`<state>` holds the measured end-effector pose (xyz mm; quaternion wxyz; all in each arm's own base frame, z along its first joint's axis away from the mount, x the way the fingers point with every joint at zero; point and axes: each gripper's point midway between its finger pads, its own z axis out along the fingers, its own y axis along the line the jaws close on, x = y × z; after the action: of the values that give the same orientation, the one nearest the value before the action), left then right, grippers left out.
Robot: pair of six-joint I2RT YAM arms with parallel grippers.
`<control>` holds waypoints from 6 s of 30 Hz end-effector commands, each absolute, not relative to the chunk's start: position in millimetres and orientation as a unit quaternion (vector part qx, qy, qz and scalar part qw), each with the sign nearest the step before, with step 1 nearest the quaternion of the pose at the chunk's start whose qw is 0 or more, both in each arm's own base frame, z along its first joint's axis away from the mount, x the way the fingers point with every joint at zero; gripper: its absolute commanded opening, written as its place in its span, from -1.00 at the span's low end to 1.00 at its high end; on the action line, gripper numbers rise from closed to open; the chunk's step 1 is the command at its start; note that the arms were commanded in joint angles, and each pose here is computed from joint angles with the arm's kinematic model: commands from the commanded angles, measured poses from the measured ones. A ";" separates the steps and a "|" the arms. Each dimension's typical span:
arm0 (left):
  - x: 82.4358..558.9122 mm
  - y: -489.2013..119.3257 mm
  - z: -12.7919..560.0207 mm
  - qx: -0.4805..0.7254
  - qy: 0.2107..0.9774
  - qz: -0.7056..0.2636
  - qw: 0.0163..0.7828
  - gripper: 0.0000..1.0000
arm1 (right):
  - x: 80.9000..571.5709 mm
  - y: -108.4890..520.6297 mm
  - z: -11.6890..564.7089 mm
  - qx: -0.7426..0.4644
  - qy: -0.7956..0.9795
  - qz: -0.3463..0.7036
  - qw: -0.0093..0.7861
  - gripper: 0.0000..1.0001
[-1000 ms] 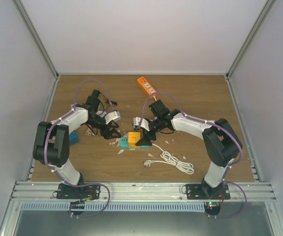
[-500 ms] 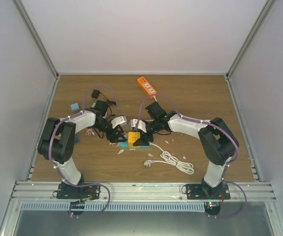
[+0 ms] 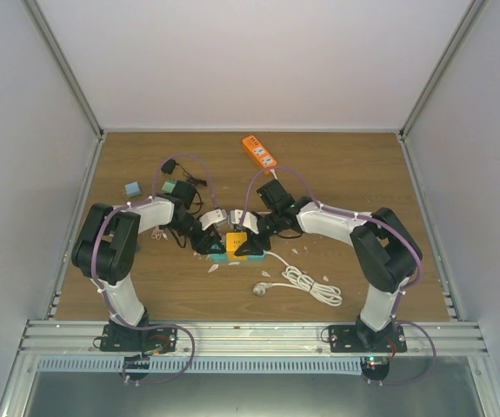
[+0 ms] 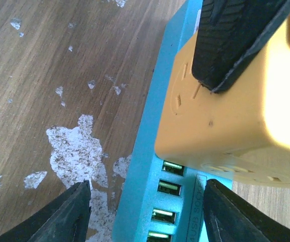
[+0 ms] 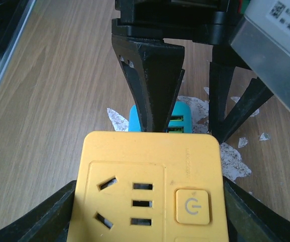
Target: Pull the plug off the socket
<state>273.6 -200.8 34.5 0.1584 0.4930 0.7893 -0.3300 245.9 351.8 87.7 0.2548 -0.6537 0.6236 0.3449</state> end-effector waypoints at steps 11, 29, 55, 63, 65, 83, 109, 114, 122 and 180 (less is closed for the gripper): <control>272.6 -180.5 -11.3 0.505 0.817 -0.255 0.110 0.14 | 245.9 362.9 138.1 -0.674 0.558 0.341 0.343 -0.45; 273.4 -178.4 -18.8 0.514 0.821 -0.228 0.101 0.08 | 252.2 357.7 150.0 -0.619 0.599 0.411 0.298 -0.59; 313.9 -213.1 86.6 0.514 0.782 -0.275 0.220 0.84 | 307.0 278.6 202.3 -0.517 0.661 0.425 0.339 -0.60; 327.9 -209.7 133.8 0.504 0.770 -0.262 0.290 0.92 | 341.6 272.8 214.7 -0.457 0.684 0.447 0.351 -0.59; 332.0 -204.8 144.1 0.496 0.771 -0.260 0.304 0.92 | 350.3 275.1 212.4 -0.441 0.693 0.453 0.346 -0.59; 358.3 -82.8 204.4 0.302 0.817 -0.231 0.433 0.95 | 334.7 370.5 173.7 -0.444 0.672 0.535 0.255 -0.53; 325.4 -157.5 183.1 0.421 0.790 -0.177 0.409 0.93 | 348.7 411.6 181.1 -0.258 0.706 0.624 0.212 -0.60; 335.9 -164.8 170.5 0.421 0.801 -0.154 0.396 0.91 | 345.6 411.7 180.6 -0.235 0.712 0.631 0.198 -0.60; 350.3 -175.6 169.4 0.408 0.812 -0.141 0.393 0.75 | 341.7 408.5 170.9 -0.180 0.731 0.635 0.174 -0.61; 287.5 -60.7 50.5 0.351 0.917 -0.080 0.171 -0.15 | 294.0 350.5 133.8 -0.526 0.690 0.419 0.268 0.84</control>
<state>291.9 -69.3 60.7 0.1992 0.3496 0.9105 -0.0951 305.2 355.7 125.9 0.2521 -0.4499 0.7191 0.4658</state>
